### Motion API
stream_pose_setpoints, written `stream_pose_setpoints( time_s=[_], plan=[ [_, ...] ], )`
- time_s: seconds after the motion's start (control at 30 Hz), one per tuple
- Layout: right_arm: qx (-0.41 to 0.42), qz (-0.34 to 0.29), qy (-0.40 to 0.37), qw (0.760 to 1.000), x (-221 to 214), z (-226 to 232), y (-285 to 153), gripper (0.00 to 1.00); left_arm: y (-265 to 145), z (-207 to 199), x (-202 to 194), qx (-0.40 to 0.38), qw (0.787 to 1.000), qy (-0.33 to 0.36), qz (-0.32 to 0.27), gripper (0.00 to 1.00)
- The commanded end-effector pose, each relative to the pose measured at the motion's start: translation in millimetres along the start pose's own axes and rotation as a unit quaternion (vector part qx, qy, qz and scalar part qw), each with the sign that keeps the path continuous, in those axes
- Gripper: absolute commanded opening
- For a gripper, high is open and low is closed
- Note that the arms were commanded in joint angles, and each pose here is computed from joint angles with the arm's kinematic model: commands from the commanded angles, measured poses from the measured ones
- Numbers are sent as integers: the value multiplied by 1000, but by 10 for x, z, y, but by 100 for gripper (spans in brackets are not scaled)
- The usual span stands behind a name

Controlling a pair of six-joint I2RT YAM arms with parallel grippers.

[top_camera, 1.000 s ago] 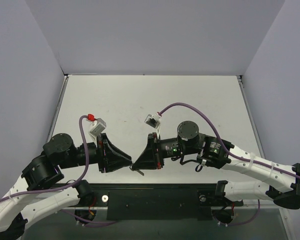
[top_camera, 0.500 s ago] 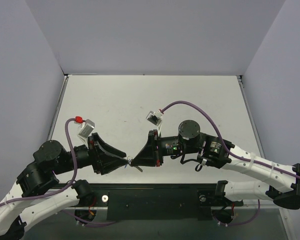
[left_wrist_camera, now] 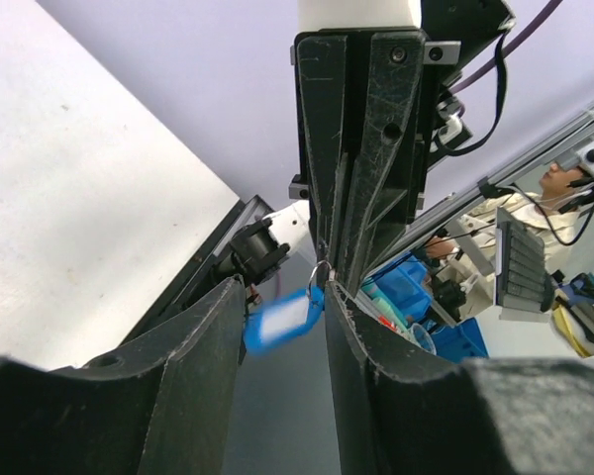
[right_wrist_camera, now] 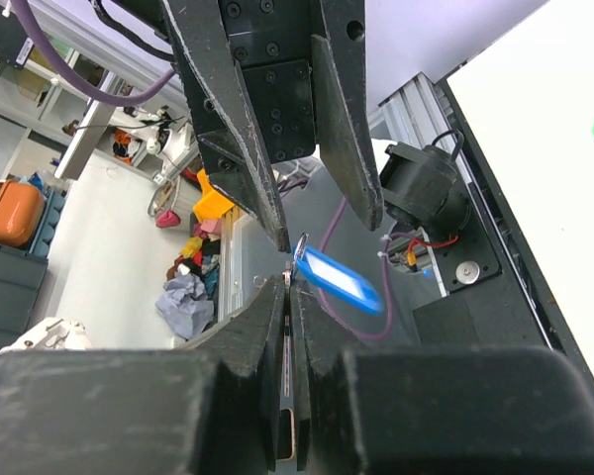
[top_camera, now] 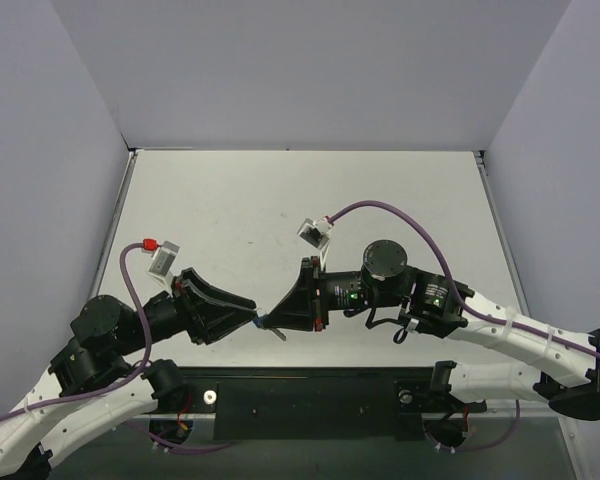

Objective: Remove the keys from the keyring

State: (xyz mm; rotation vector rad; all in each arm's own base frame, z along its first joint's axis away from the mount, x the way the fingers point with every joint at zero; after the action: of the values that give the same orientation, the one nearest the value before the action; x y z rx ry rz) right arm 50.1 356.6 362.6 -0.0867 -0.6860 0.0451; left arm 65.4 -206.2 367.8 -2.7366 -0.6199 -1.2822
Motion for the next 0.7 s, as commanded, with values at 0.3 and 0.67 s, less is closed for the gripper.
stream_pose_setpoints(
  time_s=[0.3, 0.67],
  plan=[
    [45, -55, -39, 997, 278, 323, -112, 0, 89, -256, 215, -61, 997, -13, -42, 33],
    [45, -61, -42, 996, 299, 323, -113, 0, 91, -303, 157, -76, 997, -19, -24, 36]
  ],
)
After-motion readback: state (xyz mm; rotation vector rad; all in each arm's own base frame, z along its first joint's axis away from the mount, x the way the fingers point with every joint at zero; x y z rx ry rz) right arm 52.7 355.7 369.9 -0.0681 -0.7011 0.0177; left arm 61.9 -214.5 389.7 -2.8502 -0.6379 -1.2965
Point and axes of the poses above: each gripper's point midway between its finger pads, its own y axis out along the fingers, its own z axis along the line the jaws close on, x = y × z, the point moved 1 cm from there along -y, back along the fingers, and after that the axes turned 5 degrees about y, right-handed, at the moved point
